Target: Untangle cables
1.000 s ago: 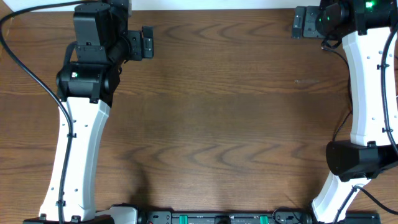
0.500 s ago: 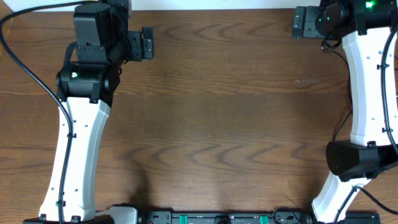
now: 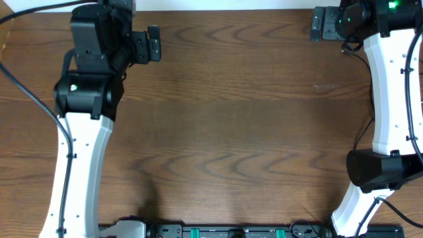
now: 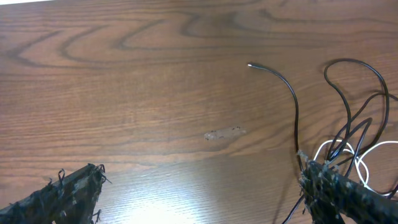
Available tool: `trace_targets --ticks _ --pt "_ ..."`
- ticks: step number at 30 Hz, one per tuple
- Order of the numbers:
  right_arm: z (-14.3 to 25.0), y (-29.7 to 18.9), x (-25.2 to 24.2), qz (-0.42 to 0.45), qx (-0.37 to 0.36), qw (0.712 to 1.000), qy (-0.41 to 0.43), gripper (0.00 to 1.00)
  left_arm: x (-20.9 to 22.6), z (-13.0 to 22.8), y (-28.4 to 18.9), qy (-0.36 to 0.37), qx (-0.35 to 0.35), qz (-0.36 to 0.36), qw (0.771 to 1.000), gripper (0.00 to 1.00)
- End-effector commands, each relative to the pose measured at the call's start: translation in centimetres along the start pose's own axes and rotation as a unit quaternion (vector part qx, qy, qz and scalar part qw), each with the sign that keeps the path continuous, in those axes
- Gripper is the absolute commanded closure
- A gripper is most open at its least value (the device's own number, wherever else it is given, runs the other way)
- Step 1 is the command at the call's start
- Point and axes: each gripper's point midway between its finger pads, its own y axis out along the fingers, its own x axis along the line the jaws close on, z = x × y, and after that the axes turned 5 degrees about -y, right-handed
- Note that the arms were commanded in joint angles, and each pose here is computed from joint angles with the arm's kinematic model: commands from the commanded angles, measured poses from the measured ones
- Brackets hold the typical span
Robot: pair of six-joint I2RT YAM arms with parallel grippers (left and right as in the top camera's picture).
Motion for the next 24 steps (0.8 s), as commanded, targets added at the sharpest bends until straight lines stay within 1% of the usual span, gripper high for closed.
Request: trace_targets --ticks 1,10,13,18,24 --pt "-0.6 -1.8 -0.1 -0.002 -0.023 1.000 0.009 0.01 0.2 -0.9 -1.6 -0.005 -0.021 -0.005 1.000 0.01" --pt "-0.6 -1.8 -0.1 -0.002 -0.023 1.000 0.009 0.01 0.0 -2.2 -4.1 -0.037 -0.050 0.003 0.998 0.02" --pt "-0.6 -1.8 -0.1 -0.002 -0.023 1.000 0.009 0.01 0.0 -2.6 -5.1 -0.037 -0.061 0.005 0.997 0.01" --pt "-0.6 -1.8 -0.1 -0.002 -0.023 1.000 0.009 0.01 0.0 -3.1 -7.7 -0.039 -0.081 0.006 0.996 0.01" --pt "-0.6 -1.8 -0.1 -0.002 -0.023 1.000 0.009 0.01 0.0 -2.9 -11.0 -0.039 -0.092 0.007 0.995 0.02"
